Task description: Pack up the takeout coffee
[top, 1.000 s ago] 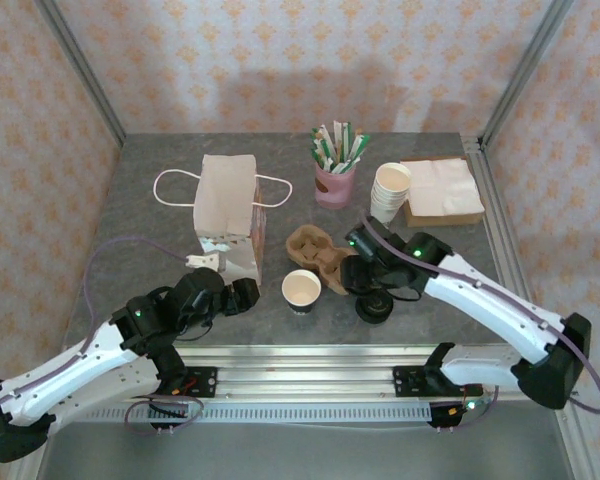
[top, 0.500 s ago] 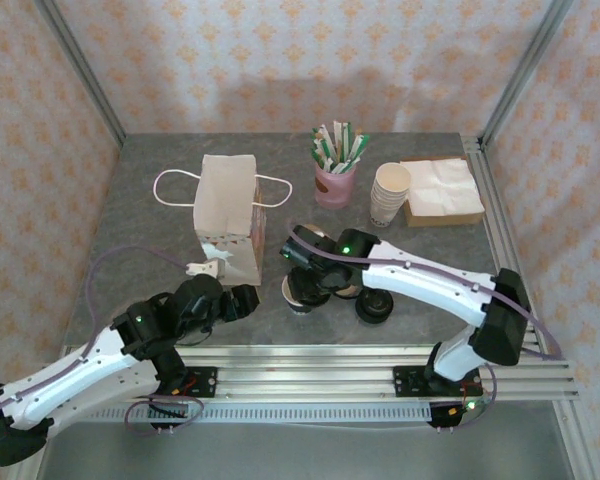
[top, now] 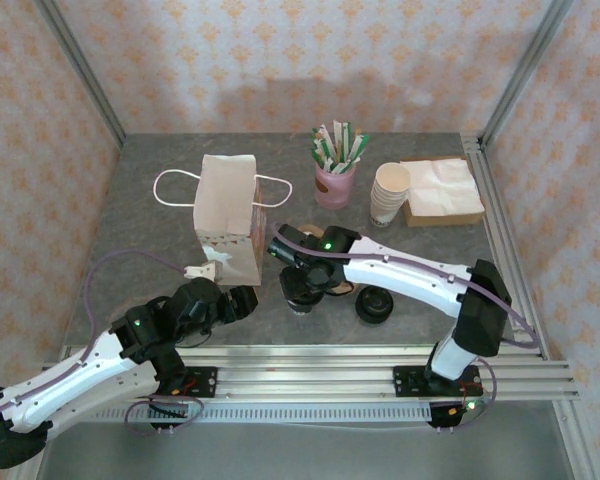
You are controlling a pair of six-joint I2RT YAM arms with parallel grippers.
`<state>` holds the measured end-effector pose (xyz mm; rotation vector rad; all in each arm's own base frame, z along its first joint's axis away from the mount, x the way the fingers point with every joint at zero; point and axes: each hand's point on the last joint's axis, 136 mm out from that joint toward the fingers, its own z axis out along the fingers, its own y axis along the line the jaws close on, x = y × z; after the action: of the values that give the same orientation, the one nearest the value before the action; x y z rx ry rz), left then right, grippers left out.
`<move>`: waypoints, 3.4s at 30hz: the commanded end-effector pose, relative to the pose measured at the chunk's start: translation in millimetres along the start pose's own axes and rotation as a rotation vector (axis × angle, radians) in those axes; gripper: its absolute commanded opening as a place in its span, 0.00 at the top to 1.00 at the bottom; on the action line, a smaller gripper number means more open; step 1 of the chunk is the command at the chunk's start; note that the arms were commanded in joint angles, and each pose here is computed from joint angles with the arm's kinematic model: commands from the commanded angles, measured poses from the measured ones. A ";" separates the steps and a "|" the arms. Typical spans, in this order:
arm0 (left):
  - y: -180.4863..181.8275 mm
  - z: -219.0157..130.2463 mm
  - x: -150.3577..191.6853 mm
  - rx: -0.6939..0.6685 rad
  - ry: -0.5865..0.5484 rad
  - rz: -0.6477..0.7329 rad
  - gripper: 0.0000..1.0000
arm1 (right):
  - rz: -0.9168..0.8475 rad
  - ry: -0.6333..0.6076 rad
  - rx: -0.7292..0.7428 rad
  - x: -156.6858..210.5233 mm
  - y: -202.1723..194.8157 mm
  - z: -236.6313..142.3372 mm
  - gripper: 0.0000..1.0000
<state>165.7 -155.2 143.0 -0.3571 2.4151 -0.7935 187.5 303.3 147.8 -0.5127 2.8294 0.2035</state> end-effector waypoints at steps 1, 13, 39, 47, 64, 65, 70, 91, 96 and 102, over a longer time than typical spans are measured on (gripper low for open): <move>0.4 2.4 -2.3 -0.002 -0.021 -0.014 0.29 | -0.010 -0.032 0.009 -7.4 2.9 -3.6 0.32; 2.8 3.7 -1.7 -0.011 -0.021 -0.020 0.29 | 0.006 -0.040 -0.025 -8.5 9.7 0.9 0.32; 7.0 7.1 -0.5 -0.029 -0.021 -0.020 0.29 | -0.005 -0.022 0.080 -6.7 -7.8 -5.9 0.32; 6.9 8.7 0.2 -0.032 -0.018 -0.019 0.29 | 0.004 -0.008 0.049 -3.3 -2.1 4.4 0.32; 8.2 11.1 1.9 -0.035 -0.012 -0.028 0.29 | 0.040 0.014 0.015 9.3 -1.5 17.6 0.32; 7.9 11.2 2.0 -0.033 -0.011 -0.029 0.29 | 0.044 0.017 0.007 10.3 -0.4 18.5 0.32; 8.6 12.0 3.1 -0.038 -0.006 -0.027 0.29 | 0.062 0.026 0.013 15.9 -3.9 25.2 0.32; 9.9 16.9 4.7 -0.055 0.002 -0.029 0.29 | -0.015 0.176 0.312 71.0 -51.2 64.5 0.32; 9.4 18.2 5.3 -0.062 0.010 -0.024 0.29 | -0.036 0.201 0.360 79.8 -58.5 70.6 0.32; 11.0 19.0 5.7 -0.068 0.009 -0.025 0.29 | -0.101 0.234 0.469 88.8 -69.7 75.1 0.32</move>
<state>168.6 -157.9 118.3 -0.3911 2.4780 -0.7255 189.0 305.1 116.9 -0.4269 2.7166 0.0479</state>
